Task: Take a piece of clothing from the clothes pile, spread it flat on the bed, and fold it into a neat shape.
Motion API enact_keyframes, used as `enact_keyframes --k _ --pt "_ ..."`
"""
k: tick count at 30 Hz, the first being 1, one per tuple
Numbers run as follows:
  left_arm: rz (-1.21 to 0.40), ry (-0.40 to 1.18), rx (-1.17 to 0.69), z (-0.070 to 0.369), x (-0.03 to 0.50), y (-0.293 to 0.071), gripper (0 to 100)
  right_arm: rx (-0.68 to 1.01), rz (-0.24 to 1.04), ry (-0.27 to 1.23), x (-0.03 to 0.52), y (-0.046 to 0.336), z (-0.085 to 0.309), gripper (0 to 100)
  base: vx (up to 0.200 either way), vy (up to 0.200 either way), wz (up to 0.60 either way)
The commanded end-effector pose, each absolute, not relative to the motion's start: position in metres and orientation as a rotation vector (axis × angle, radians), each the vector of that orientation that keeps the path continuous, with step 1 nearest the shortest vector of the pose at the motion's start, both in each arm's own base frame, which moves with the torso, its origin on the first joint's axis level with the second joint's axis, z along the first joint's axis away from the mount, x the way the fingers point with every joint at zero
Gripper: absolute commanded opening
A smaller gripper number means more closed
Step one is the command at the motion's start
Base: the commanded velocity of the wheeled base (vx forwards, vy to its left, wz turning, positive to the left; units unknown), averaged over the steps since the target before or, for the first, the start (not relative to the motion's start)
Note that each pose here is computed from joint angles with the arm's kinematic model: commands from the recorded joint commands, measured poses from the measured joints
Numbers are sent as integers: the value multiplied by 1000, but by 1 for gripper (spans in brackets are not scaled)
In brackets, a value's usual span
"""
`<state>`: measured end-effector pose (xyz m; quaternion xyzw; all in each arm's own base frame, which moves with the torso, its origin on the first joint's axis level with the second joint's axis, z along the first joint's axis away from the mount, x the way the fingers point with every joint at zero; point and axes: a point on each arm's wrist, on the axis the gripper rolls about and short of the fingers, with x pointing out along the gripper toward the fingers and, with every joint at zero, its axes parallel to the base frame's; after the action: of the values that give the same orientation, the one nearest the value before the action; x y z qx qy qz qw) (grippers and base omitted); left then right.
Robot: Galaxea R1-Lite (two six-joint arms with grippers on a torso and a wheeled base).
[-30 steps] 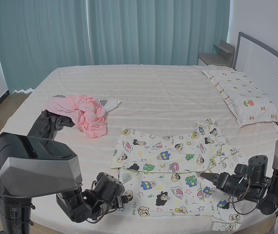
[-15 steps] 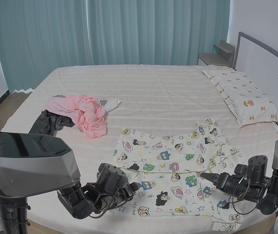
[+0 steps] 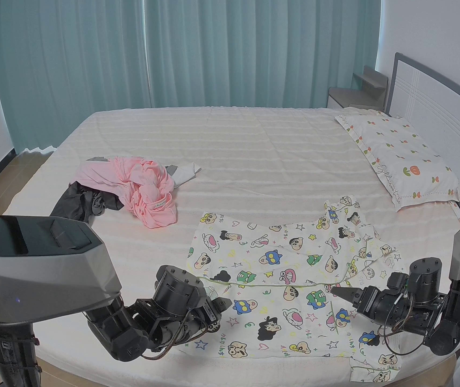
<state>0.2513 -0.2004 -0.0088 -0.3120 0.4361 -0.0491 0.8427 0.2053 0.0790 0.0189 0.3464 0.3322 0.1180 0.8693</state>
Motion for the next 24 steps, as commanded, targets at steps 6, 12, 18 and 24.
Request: enact_keyframes --k 6,12,18,24 --pt "-146 926 -643 -19 256 -222 100 715 247 695 202 78 19 100 0 0 0" --pt "-64 862 -608 -34 266 -227 100 712 248 694 202 78 19 100 0 0 0" --pt "-17 804 -610 -38 278 -229 100 712 249 693 202 78 19 100 0 0 0" --pt "-17 786 -636 -33 282 -229 100 713 249 689 202 78 20 100 0 0 0"
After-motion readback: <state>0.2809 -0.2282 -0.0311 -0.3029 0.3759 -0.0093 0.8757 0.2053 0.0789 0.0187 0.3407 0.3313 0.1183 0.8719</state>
